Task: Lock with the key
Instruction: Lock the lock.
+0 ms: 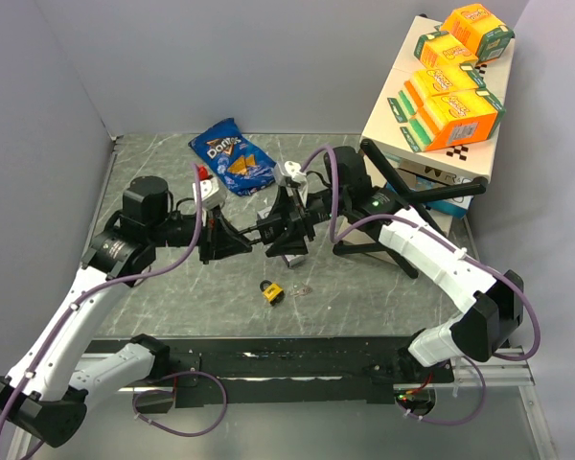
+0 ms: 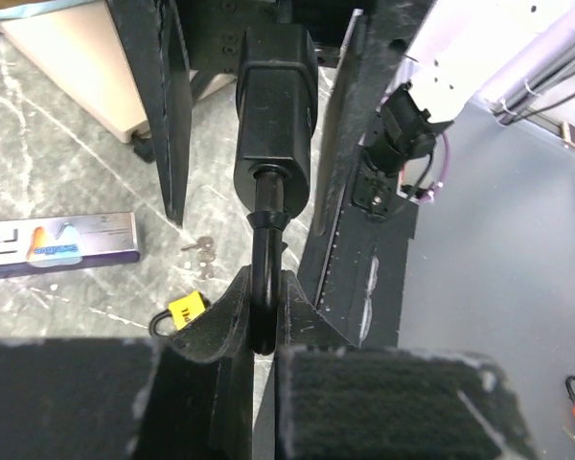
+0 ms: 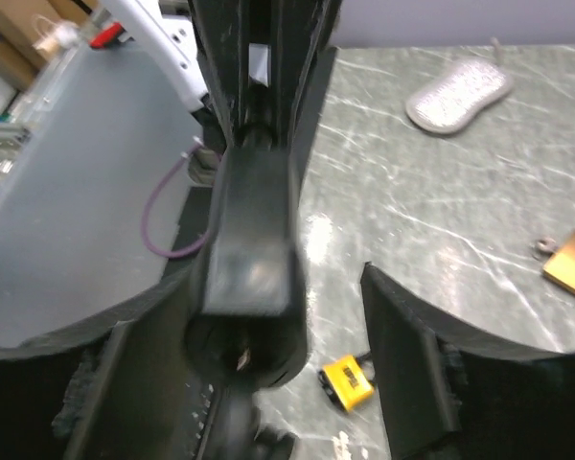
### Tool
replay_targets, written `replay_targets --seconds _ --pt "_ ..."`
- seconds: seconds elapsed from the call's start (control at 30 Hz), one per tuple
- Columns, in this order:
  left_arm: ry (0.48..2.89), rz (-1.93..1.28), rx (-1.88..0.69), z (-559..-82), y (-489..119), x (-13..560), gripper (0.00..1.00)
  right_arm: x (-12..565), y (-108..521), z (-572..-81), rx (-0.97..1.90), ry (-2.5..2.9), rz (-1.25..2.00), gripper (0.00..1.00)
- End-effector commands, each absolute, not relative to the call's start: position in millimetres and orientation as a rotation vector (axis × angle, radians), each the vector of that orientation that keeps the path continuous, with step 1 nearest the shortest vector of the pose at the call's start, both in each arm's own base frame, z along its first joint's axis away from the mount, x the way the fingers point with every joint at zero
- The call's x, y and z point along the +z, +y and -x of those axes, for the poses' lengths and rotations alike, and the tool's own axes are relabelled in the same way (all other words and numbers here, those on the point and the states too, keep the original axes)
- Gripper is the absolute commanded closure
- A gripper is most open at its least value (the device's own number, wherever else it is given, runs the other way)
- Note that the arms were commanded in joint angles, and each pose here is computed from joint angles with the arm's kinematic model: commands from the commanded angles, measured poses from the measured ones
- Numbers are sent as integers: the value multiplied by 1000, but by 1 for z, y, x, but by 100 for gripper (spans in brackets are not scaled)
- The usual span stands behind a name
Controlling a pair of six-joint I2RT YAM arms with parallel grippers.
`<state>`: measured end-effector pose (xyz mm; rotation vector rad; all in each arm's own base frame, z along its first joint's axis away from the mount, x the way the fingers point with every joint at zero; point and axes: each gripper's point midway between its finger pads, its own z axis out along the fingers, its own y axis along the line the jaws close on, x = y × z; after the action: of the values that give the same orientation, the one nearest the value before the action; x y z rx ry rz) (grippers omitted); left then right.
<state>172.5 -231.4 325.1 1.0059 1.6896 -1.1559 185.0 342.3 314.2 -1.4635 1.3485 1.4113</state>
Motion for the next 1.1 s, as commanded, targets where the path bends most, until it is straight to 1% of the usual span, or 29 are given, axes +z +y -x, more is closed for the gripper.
replay_targets --seconds 0.0,0.07,0.13,0.17,0.2,0.27,0.33,0.37,0.4,0.43,0.67,0.77,0.8,0.87,0.9,1.0,1.07 --pt "1502 -1010 -1088 -184 -230 365 99 331 335 -181 1360 1275 1501 23" --pt "1507 -1016 -1085 -185 -231 362 99 334 335 -180 1359 1265 1502 23" --pt "1503 -1018 -1086 -184 -231 362 99 335 335 -180 1361 1260 1503 27" --pt "1503 -1015 -1082 -186 -231 362 99 336 336 -179 1362 1257 1503 28" --pt "1500 -1017 -1082 -186 -231 362 99 336 337 -180 1362 1255 1500 35" --pt "1476 -1055 -1080 -186 -233 361 99 336 338 -179 1379 1256 1499 39" --pt "1474 -1081 -1091 -183 -234 359 99 336 340 -178 1385 1253 1501 37" --pt "1471 -1099 -1101 -182 -236 358 99 337 342 -176 1387 1246 1506 35" --pt "1472 -1112 -1103 -181 -236 357 99 336 343 -177 1385 1248 1506 30" --pt "1471 -1136 -1099 -179 -236 353 99 336 344 -177 1382 1245 1509 29" --pt "1474 -1170 -1126 -174 -240 347 99 339 347 -180 1366 1227 1515 30" --pt "1480 -1179 -1125 -174 -239 345 99 337 347 -179 1361 1223 1524 34" --pt "1472 -1183 -1121 -175 -240 345 99 337 347 -178 1360 1219 1527 40" --pt "1479 -1169 -1122 -177 -240 345 99 336 348 -176 1362 1215 1534 49" --pt "1466 -1166 -1119 -178 -241 347 99 335 348 -175 1358 1208 1539 56" --pt "1460 -1144 -1140 -181 -244 353 99 332 349 -171 1340 1190 1564 64" --pt "1458 -1132 -1157 -180 -245 355 99 328 350 -168 1340 1187 1576 66"
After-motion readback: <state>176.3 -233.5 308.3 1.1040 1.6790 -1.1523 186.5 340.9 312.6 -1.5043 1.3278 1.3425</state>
